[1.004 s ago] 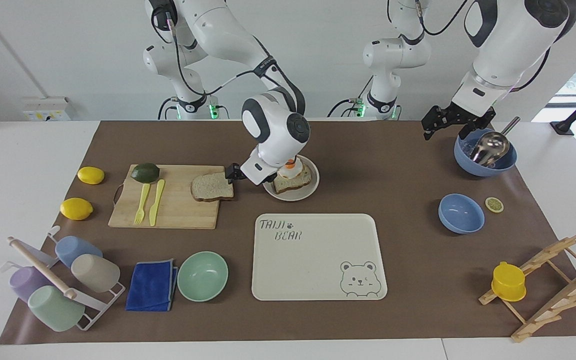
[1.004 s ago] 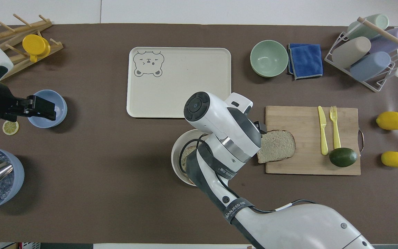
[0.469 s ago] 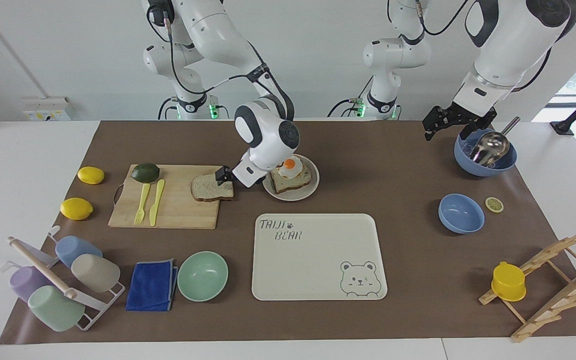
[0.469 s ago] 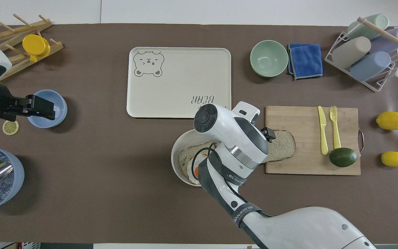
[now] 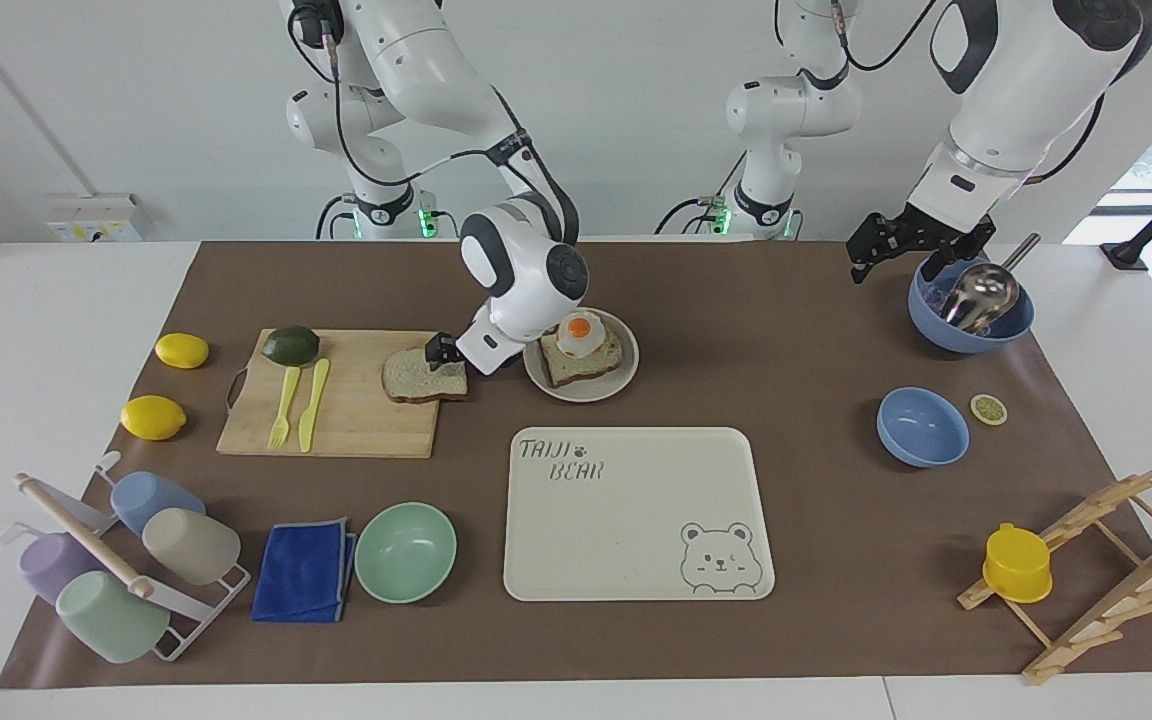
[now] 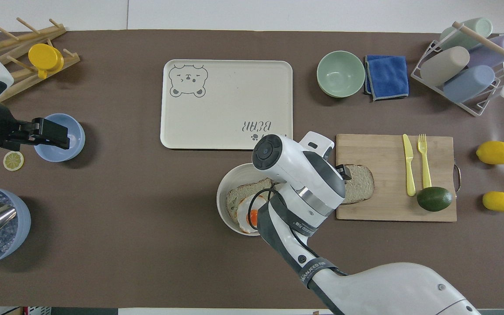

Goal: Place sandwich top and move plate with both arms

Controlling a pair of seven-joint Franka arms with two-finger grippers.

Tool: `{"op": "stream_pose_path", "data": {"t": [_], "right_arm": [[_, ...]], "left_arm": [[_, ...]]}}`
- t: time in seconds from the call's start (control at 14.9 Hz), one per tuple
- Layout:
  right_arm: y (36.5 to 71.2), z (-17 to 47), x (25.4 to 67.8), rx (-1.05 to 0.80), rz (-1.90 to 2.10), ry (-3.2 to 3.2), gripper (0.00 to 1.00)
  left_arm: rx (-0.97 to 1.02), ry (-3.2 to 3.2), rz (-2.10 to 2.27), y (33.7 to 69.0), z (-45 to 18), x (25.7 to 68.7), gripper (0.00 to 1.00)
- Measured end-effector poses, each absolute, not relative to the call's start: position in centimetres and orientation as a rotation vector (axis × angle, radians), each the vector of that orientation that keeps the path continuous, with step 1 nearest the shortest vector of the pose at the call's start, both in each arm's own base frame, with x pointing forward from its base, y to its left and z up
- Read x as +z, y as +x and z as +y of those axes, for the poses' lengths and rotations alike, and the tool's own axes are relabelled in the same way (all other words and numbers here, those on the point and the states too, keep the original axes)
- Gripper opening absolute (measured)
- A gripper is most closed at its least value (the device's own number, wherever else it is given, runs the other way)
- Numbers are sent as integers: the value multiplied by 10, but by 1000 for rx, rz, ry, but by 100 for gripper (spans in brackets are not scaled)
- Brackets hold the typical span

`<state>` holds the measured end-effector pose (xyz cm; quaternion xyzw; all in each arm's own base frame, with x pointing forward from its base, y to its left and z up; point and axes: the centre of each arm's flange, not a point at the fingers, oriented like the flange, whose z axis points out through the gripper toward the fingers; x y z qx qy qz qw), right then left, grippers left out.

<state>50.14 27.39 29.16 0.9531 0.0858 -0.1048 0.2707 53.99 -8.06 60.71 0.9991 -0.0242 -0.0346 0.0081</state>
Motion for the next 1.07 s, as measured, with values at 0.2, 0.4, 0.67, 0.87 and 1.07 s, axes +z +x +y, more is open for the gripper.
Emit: {"op": "stream_pose_path", "data": {"t": [0.2,0.4,0.67,0.87,1.07], "right_arm": [[501,271,290,-284,230,2569,77],[498,269,286,-293,232,2565,77],[496,268,285,-296,234,2564,77],[495,267,283,-294,235,2568,77],[499,256,280,-302,211,2574,77]], "left_arm": [[-94,3122,-75,541,-81,608,100],[-84,3122,-75,542,-81,608,100],[-79,3121,-75,542,-81,609,100],[-68,3121,-75,543,-81,609,100],[-60,3120,-75,543,-81,610,100]]}}
